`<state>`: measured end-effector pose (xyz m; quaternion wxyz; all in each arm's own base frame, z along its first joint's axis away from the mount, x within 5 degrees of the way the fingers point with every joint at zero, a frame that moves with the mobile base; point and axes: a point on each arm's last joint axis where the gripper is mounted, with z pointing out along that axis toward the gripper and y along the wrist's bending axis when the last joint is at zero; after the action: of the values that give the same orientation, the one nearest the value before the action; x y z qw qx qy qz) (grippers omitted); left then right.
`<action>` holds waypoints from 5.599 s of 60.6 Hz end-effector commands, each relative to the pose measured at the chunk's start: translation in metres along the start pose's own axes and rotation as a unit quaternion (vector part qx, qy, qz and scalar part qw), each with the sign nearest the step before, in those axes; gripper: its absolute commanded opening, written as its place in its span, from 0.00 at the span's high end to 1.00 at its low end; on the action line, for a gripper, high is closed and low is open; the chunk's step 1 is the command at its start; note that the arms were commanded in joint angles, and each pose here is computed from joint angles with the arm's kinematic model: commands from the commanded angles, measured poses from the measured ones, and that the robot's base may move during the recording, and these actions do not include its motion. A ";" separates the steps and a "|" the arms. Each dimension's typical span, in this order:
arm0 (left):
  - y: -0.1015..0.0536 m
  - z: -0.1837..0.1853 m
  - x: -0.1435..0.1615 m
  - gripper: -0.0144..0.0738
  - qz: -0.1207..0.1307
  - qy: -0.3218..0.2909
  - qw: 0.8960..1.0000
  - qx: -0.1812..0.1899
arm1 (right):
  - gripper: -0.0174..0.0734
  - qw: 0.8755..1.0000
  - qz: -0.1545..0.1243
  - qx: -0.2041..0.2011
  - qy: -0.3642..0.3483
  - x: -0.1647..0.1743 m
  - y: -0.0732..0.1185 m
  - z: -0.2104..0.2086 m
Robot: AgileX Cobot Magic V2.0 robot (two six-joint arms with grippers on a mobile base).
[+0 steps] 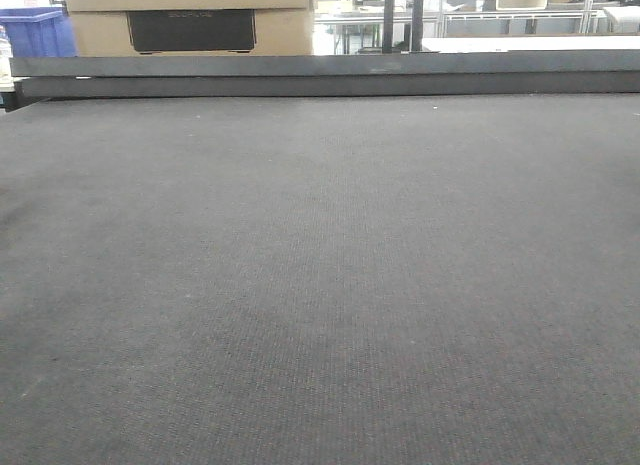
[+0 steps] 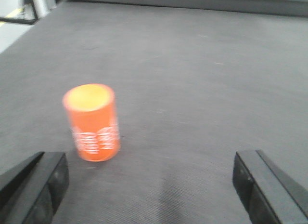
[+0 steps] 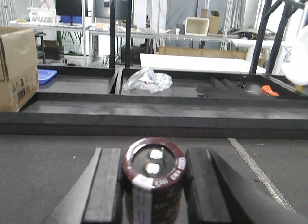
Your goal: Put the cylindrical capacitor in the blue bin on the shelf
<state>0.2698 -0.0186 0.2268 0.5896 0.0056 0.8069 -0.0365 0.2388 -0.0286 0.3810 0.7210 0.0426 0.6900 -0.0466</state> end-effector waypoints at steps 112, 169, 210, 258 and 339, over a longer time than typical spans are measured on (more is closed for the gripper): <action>0.015 0.050 -0.087 0.96 0.015 0.062 0.998 -0.030 | 0.95 0.981 -0.010 -0.043 0.188 0.014 0.015 -0.012; -0.022 -0.205 -0.137 0.96 0.059 0.042 0.996 0.050 | 0.95 0.981 -0.010 -0.128 0.143 -0.036 0.023 -0.141; -0.017 -0.233 -0.137 0.96 0.056 0.007 0.997 0.050 | 0.95 0.987 -0.007 -0.130 0.099 -0.045 0.017 -0.174; -0.017 -0.233 -0.137 0.96 0.056 0.007 0.997 0.050 | 0.95 0.987 -0.007 -0.130 0.097 -0.045 0.017 -0.174; -0.016 -0.240 -0.137 0.96 0.055 -0.003 0.997 0.051 | 0.95 0.988 -0.006 -0.130 0.087 -0.047 0.016 -0.178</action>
<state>0.0838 -0.0138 0.4275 0.5827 0.0770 0.8080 -0.0406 0.0642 0.0109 0.4153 0.6426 -0.0518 0.7631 0.0455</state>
